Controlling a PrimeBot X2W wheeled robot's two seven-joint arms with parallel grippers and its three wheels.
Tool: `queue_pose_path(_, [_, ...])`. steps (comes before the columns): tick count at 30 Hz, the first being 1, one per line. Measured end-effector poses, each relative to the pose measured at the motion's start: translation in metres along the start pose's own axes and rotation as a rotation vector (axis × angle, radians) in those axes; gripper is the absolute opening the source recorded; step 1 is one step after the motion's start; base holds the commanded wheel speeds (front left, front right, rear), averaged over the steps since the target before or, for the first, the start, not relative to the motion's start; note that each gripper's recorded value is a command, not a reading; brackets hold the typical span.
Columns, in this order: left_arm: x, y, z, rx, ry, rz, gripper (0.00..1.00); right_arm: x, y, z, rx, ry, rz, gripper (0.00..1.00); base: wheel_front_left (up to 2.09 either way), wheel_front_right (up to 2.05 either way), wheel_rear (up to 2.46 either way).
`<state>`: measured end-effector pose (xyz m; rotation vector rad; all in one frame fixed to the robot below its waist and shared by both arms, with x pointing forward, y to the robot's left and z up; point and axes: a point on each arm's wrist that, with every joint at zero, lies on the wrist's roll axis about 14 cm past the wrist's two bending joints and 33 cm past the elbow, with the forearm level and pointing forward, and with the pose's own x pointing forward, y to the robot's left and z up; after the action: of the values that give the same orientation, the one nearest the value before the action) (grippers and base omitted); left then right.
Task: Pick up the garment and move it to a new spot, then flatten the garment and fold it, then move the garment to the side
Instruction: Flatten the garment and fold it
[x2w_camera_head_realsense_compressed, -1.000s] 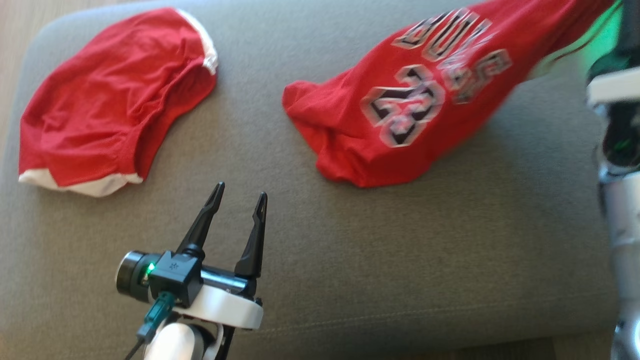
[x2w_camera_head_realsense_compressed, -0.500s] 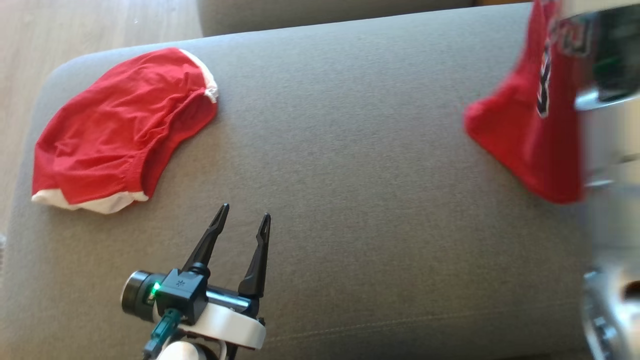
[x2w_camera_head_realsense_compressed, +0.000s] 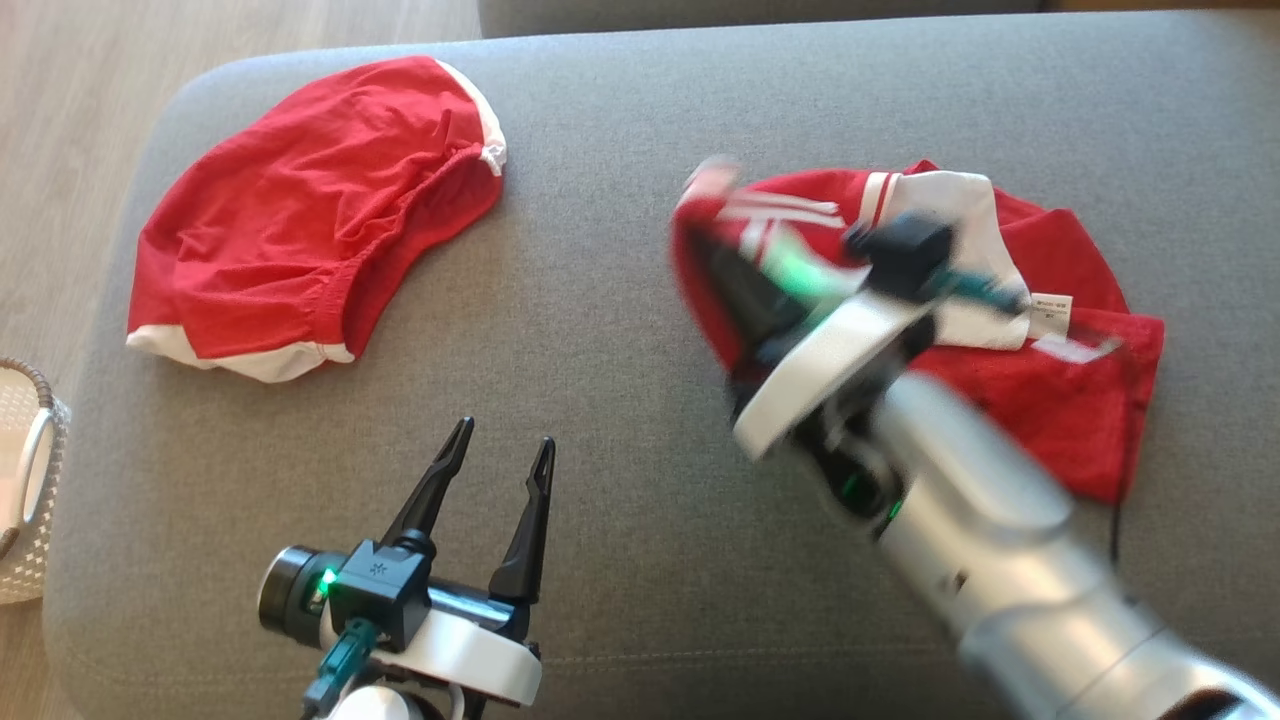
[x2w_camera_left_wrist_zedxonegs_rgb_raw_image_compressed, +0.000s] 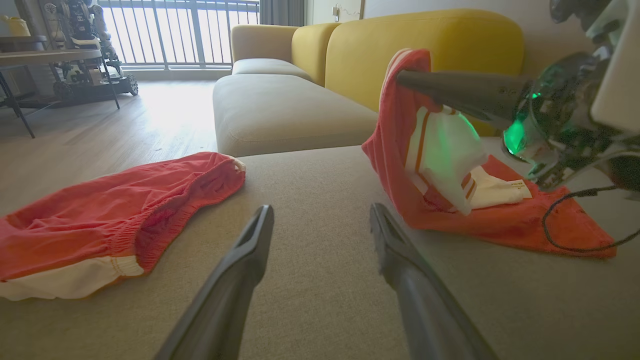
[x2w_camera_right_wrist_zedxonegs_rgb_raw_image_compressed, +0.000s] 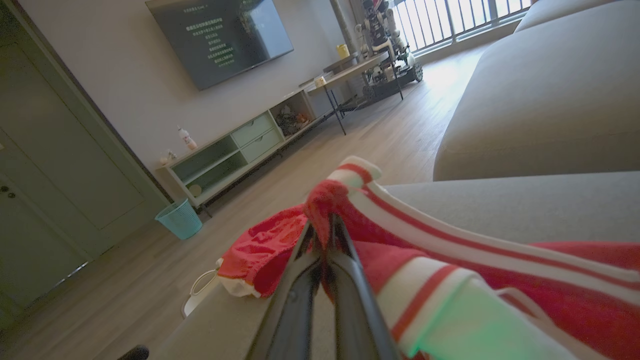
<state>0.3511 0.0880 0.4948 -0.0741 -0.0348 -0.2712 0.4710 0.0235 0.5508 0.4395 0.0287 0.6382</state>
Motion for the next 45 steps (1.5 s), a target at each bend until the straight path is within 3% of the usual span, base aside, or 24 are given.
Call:
queue_pose_path(2, [0.0, 0.002, -0.002, 0.0, 0.006, 0.005, 1.0, -0.005, 0.016, -0.026, 0.031, 0.063, 0.044, 0.1, 0.0, 0.0, 0.0])
queue_pose_path(3, [0.0, 0.002, -0.003, -0.001, 0.009, 0.005, 1.0, -0.009, 0.025, -0.038, 0.047, 0.095, 0.068, 0.18, 0.0, 0.0, 0.0])
queue_pose_path(4, [0.0, 0.001, -0.004, -0.001, 0.012, 0.003, 1.0, -0.013, 0.034, -0.048, 0.062, 0.123, 0.092, 0.36, 0.0, 0.0, 0.0])
queue_pose_path(5, [0.001, 0.001, -0.005, -0.002, 0.014, 0.002, 1.0, -0.016, 0.042, -0.057, 0.077, 0.144, 0.114, 1.0, 0.0, 0.0, 0.0])
queue_pose_path(8, [0.003, -0.001, -0.006, -0.011, 0.019, -0.006, 1.0, -0.022, 0.052, -0.069, 0.089, 0.18, 0.14, 1.0, 0.0, 0.0, 0.0])
queue_pose_path(12, [0.009, -0.002, -0.006, -0.017, 0.013, -0.014, 1.0, -0.012, 0.039, -0.047, 0.129, 0.101, 0.104, 1.0, 0.0, 0.0, 0.0])
queue_pose_path(20, [0.018, -0.01, -0.015, -0.061, 0.038, -0.045, 1.0, -0.002, -0.048, 0.039, 0.013, -0.179, -0.1, 1.0, 0.0, 0.0, 0.0])
queue_pose_path(24, [0.014, -0.034, -0.035, -0.179, 0.106, -0.132, 1.0, -0.031, -0.103, 0.036, -0.014, -0.203, -0.257, 1.0, 0.0, 0.0, 0.0])
queue_pose_path(27, [-0.01, -0.072, -0.085, -0.387, 0.314, -0.197, 1.0, -0.054, -0.13, 0.013, -0.011, -0.172, -0.356, 1.0, 0.0, 0.0, 0.0])
queue_pose_path(35, [-0.02, -0.095, -0.114, -0.546, 0.55, -0.294, 1.0, -0.056, -0.135, 0.038, -0.03, -0.261, -0.38, 1.0, 0.0, 0.0, 0.0])
queue_pose_path(45, [-0.015, -0.125, -0.126, -0.617, 0.687, -0.434, 1.0, -0.074, -0.157, 0.058, -0.063, -0.328, -0.45, 1.0, 0.0, 0.0, 0.0])
